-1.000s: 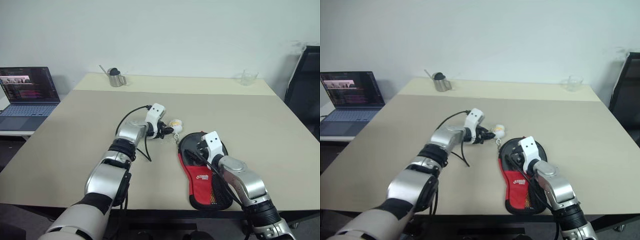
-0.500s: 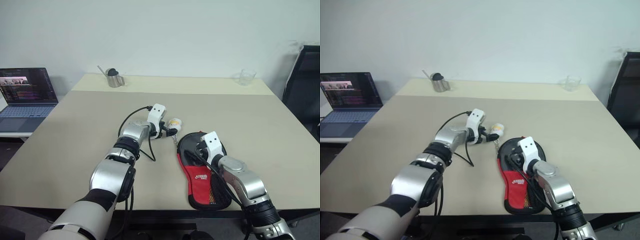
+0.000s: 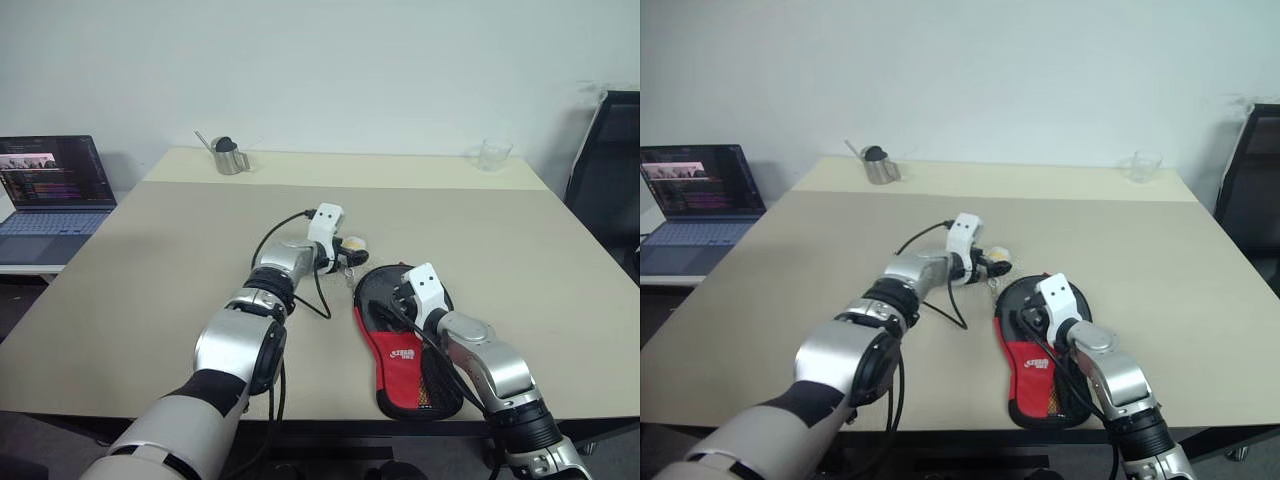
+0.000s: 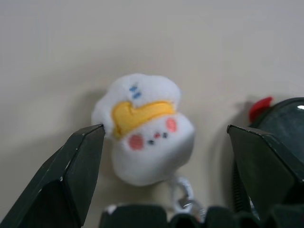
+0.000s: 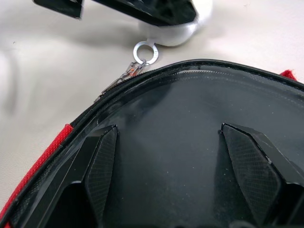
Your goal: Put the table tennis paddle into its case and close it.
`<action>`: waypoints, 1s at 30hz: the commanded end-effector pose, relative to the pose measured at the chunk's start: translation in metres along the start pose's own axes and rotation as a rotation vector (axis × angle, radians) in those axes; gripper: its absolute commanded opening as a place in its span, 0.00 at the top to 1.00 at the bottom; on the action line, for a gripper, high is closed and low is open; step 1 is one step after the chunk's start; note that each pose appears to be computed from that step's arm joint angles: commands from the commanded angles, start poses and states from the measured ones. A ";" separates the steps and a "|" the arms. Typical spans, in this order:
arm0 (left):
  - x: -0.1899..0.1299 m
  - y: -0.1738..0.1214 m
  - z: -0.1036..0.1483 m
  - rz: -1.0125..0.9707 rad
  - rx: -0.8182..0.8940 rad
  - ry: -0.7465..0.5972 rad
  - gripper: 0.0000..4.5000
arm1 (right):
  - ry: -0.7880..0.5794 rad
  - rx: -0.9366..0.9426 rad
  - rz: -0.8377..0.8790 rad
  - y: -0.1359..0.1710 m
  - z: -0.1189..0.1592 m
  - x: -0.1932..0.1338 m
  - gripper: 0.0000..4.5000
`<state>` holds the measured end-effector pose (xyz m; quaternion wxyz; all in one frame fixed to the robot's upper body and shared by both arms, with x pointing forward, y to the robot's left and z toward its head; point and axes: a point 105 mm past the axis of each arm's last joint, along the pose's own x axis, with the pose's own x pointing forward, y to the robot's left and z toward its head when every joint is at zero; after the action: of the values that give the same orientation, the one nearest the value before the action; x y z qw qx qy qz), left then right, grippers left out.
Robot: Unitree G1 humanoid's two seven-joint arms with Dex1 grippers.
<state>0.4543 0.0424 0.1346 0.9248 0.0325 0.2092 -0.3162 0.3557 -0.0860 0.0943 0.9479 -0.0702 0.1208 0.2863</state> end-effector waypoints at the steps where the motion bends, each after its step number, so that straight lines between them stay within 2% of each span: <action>1: 0.002 -0.005 0.020 0.030 0.052 -0.038 0.01 | 0.036 0.010 0.013 0.003 -0.011 -0.002 0.15; 5: 0.003 -0.001 0.018 0.095 0.096 -0.020 0.01 | 0.035 0.009 0.009 0.003 -0.011 -0.003 0.15; 13: 0.009 -0.007 0.009 0.099 0.111 -0.009 0.01 | 0.034 0.011 -0.009 -0.001 -0.010 -0.007 0.15; 16: 0.011 -0.009 0.008 0.101 0.094 -0.014 0.13 | 0.033 0.014 -0.012 -0.001 -0.009 -0.008 0.15; 25: 0.016 -0.021 0.015 0.096 0.113 -0.043 0.84 | 0.044 0.023 -0.030 -0.004 -0.013 -0.016 0.15; 27: 0.017 -0.023 0.016 0.100 0.142 -0.042 0.96 | 0.049 0.021 -0.023 -0.001 -0.014 -0.019 0.15; 30: 0.018 -0.027 0.020 0.103 0.185 -0.051 0.99 | 0.056 0.019 -0.020 0.001 -0.017 -0.022 0.15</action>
<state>0.4542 0.0159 0.1247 0.9350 0.1031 0.1903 -0.2808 0.3381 -0.0959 0.0921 0.9494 -0.0709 0.1300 0.2768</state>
